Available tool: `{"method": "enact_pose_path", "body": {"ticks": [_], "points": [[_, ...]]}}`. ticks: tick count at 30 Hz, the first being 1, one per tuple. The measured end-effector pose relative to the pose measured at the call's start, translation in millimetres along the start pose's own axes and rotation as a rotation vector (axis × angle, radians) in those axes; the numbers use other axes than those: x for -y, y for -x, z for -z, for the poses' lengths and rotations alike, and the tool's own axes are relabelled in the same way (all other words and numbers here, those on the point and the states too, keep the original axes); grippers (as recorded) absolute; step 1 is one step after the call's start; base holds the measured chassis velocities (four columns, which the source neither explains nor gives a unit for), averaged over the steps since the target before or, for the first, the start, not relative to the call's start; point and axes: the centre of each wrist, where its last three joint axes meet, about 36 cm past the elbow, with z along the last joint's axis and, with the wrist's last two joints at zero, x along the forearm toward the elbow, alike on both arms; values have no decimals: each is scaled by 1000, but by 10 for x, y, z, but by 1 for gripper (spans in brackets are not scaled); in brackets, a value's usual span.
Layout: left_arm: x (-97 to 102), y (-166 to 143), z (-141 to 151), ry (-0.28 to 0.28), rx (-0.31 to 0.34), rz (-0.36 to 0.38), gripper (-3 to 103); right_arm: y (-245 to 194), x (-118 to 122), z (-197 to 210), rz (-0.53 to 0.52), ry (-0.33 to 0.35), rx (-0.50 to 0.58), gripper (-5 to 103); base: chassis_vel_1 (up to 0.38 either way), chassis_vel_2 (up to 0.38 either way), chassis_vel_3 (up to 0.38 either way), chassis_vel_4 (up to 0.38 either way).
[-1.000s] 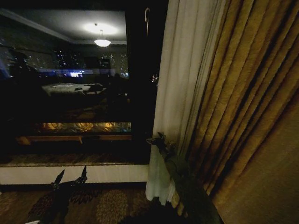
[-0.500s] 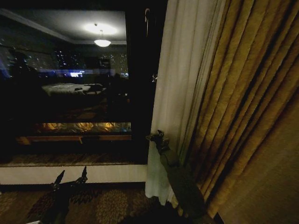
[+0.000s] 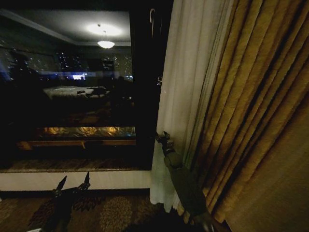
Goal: Open the curtains by pulling them apart, changing their state from closed to fully open.
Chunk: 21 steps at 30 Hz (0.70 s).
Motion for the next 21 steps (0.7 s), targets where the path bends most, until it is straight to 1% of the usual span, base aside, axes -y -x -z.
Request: {"method": "enact_pose_path", "body": {"ticks": [4, 6, 8, 9, 10, 11, 12, 20, 21], "points": [[-2, 9, 7, 3, 1, -4, 100, 8, 13, 14, -1, 0, 3, 25, 0, 0, 0, 0], [-3, 9, 7, 3, 1, -4, 100, 9, 13, 15, -1, 0, 3, 25, 0, 0, 0, 0], [-4, 11, 10, 4, 1, -5, 100, 14, 19, 25, -1, 2, 5, 14, 0, 0, 0, 0], [-4, 11, 10, 4, 1, -5, 100, 14, 19, 25, -1, 2, 5, 14, 0, 0, 0, 0], [-4, 11, 10, 5, 1, -5, 100, 14, 21, 25, -1, 2, 5, 9, 0, 0, 0, 0], [-4, 12, 11, 4, 1, -5, 100, 13, 26, 25, -1, 2, 5, 9, 0, 0, 0, 0], [-3, 13, 12, 4, 2, -6, 100, 12, 36, 29, -2, 1, 6, 2, 0, 0, 0, 0], [0, 12, 16, 2, 2, -6, 100, -73, 117, 80, 4, 2, 27, 0, 0, 0, 0, 0], [-2, 12, 17, 1, 3, -6, 100, -120, 195, 108, 8, 9, 35, 0, 0, 0, 0, 0]]}}
